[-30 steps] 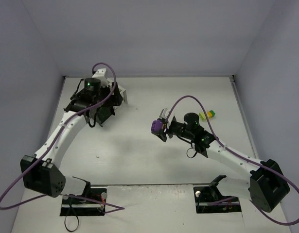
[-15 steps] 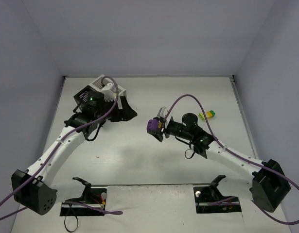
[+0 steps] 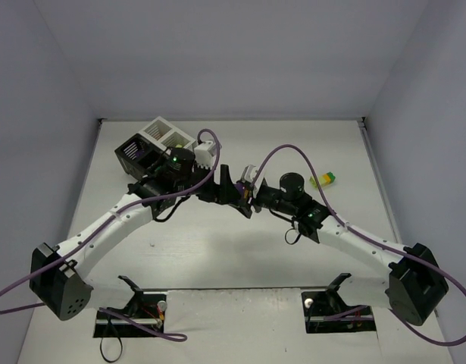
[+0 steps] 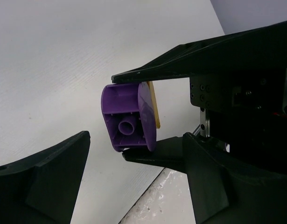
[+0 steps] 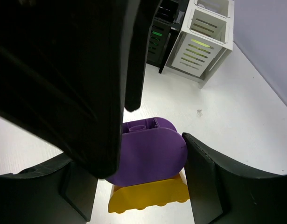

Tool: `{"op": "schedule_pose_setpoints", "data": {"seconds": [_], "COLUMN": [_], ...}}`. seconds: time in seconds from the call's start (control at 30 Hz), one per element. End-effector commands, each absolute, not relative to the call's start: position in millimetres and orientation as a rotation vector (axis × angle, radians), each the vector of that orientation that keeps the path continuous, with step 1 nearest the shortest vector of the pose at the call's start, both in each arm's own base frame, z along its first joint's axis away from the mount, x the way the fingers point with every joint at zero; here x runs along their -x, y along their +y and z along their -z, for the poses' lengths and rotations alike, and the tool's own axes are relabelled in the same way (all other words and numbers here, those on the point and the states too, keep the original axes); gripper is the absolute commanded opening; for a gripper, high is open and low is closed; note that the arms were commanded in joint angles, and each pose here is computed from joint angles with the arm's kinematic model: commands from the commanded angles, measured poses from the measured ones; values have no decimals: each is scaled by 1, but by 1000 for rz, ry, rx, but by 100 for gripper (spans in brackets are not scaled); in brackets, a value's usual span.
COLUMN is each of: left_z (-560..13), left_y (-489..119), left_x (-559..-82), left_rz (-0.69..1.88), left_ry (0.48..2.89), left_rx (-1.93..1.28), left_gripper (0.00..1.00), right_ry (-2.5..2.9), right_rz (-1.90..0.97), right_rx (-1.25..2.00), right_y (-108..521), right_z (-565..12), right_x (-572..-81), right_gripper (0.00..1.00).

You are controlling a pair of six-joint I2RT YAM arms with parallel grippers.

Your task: Sort the legos into containers by color

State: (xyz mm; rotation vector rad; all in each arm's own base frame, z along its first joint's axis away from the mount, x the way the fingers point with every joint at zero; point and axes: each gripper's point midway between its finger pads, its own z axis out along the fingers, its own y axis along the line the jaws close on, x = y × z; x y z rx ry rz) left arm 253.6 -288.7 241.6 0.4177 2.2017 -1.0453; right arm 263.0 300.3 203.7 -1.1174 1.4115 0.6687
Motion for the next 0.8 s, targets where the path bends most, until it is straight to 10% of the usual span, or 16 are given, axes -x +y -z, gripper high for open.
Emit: {"op": "schedule_pose_setpoints", "data": {"seconds": [0.0,0.27,0.47,0.53,0.77], "left_z": [-270,-255,-255,-256,-254], "left_y": [-300,-307,-312,-312,-297], "left_x": [-264,-270,-269,-269,-266], "left_rz": [1038,1013,1056,1051,972], "left_ry": [2089,2134,2121,2122,2139], "left_rx": [-460,-479,-494,-495,-509], "left_gripper": [73,71,27,11,7], "right_ry": [1257,1245,1254,1260,1340], "right_rz": [-671,-680,-671,-661,-627], "right_rx": [1108,1122,1127,1131,1135], "right_y": [313,313,311,311,304], "right_z": [-249,-248,-242,-240,-224], "right_x": [-266,-261,-261,-262,-267], "right_gripper": [8,9,10,20,85]}}
